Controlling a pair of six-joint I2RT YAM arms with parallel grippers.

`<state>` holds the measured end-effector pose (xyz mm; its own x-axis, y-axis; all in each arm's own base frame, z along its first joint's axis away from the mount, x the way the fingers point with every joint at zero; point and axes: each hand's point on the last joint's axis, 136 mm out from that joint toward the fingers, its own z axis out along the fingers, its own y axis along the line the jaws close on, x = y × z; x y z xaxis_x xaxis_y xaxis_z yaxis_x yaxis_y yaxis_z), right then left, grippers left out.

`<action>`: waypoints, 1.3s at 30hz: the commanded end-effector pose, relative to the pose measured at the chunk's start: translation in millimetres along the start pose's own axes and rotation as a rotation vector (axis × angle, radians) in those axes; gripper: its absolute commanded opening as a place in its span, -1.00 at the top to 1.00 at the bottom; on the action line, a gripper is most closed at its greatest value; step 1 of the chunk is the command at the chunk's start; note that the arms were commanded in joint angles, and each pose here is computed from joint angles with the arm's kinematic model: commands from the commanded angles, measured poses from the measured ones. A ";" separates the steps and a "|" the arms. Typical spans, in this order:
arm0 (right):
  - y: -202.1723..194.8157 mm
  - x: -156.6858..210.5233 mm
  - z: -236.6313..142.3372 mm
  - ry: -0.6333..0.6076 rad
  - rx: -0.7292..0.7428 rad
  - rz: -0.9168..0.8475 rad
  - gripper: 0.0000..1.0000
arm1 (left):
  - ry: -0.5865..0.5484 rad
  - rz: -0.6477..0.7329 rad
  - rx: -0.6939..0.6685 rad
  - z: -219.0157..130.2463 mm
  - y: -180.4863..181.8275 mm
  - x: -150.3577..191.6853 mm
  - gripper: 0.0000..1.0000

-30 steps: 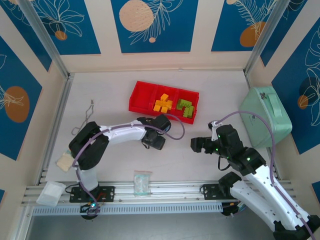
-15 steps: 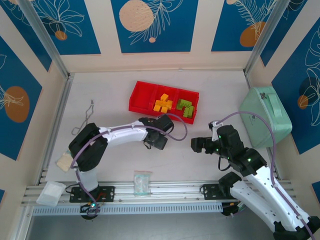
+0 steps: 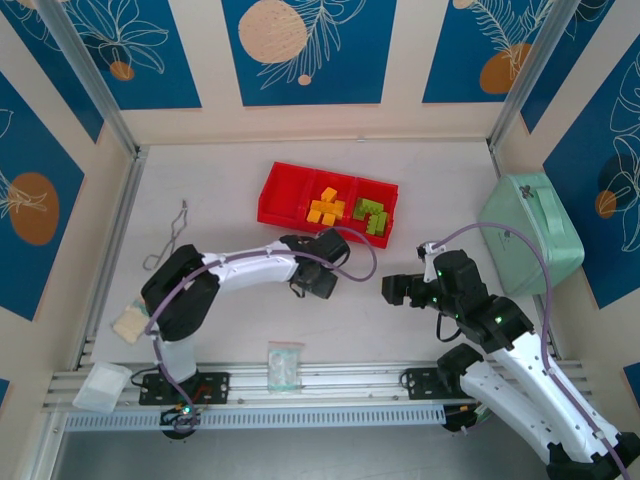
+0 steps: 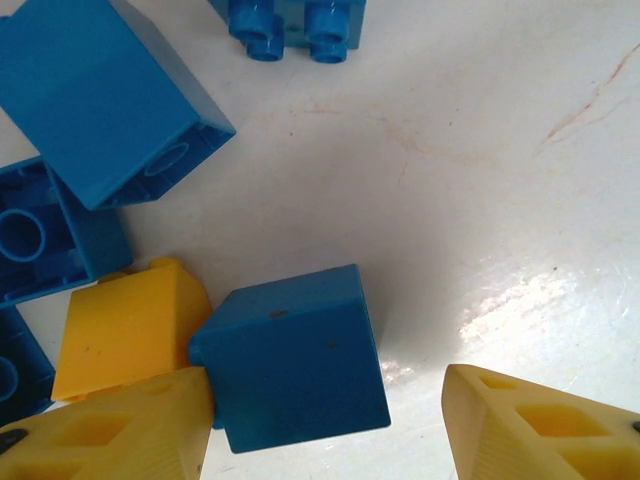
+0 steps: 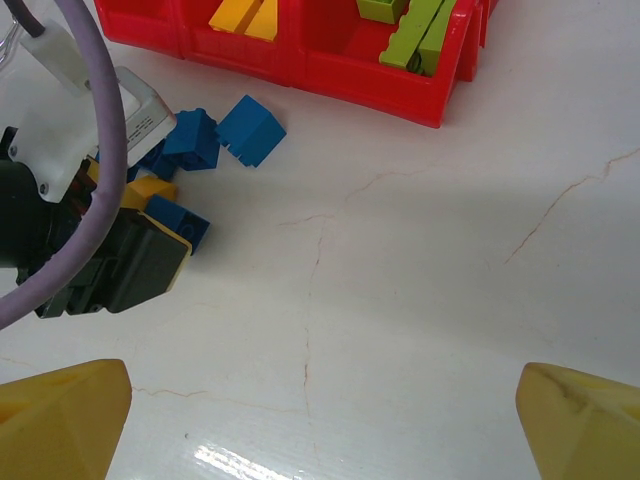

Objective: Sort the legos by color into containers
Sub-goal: Pick up the lego from the center of the table.

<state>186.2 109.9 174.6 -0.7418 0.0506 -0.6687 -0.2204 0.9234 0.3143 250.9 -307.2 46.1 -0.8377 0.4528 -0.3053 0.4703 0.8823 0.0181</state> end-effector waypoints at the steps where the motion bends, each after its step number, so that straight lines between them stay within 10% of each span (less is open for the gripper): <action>1: 6.2 -7.4 -6.2 -0.021 -0.029 -0.002 -0.98 | 0.025 0.032 0.036 10.9 -13.1 -0.3 -0.24; 39: 5.0 -7.9 -3.7 -0.019 -0.027 0.006 -0.98 | 0.013 -0.030 -0.012 30.8 12.2 -26.5 0.11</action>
<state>186.9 108.9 174.6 -0.7433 0.0584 -0.6664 -0.2139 0.9231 0.3194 289.1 -318.7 33.7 -0.8430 0.4319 -0.3206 0.4545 0.8907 0.0049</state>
